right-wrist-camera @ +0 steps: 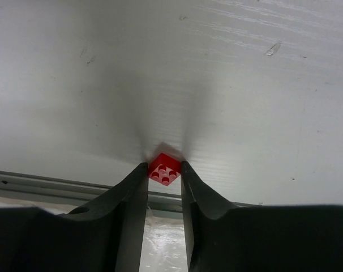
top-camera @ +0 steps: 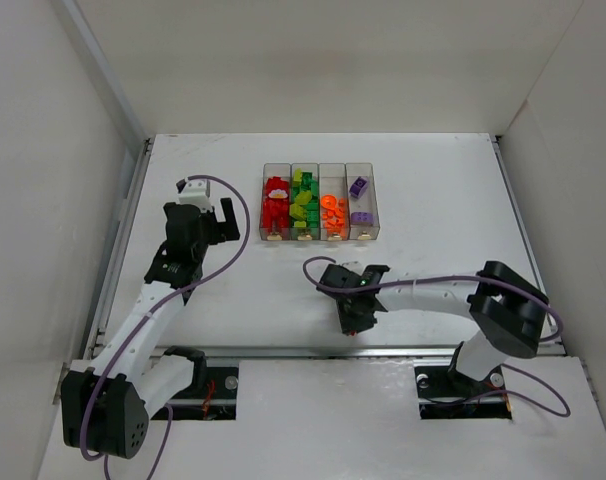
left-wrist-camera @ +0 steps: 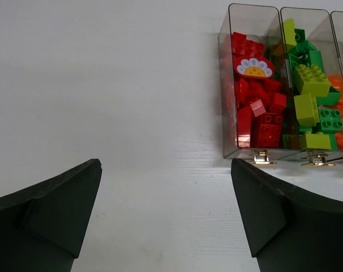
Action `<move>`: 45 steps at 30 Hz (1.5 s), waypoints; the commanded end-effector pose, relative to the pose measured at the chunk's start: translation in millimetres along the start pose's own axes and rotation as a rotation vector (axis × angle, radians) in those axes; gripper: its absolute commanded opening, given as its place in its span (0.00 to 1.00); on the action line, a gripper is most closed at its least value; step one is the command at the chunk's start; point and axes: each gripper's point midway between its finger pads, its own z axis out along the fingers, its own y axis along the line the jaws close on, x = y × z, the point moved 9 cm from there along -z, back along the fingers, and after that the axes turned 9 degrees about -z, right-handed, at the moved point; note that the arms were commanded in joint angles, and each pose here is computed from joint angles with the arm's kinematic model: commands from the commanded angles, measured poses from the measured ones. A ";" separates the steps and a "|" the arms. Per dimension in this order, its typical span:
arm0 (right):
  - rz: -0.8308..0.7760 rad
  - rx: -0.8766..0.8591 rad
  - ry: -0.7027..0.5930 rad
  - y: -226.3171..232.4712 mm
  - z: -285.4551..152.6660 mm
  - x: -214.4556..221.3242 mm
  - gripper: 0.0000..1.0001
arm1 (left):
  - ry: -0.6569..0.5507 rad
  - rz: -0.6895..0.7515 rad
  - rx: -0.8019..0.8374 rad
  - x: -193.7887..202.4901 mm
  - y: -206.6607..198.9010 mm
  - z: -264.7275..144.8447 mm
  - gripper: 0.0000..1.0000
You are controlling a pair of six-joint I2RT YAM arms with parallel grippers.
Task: Sort the legos into containers by color
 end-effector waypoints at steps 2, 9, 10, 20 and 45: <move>0.003 -0.010 0.000 7.0 15.7 -1.6 0.26 | -0.054 0.003 0.027 -11.1 -3.4 0.3 0.97; 0.002 0.011 -0.007 7.4 14.4 -5.0 0.09 | -0.048 0.001 0.016 -10.2 -0.9 2.4 0.97; -0.011 0.037 -0.012 4.9 12.6 -6.1 0.08 | -0.048 0.001 0.016 -10.2 -0.9 2.4 0.97; -0.139 0.153 -0.391 30.6 -61.3 -135.5 0.05 | -0.091 -0.037 -0.086 -17.0 7.4 2.5 0.97; -0.164 -0.212 -0.850 45.9 -34.4 -378.3 0.05 | -0.125 -0.156 -0.219 -20.3 38.2 -5.7 0.99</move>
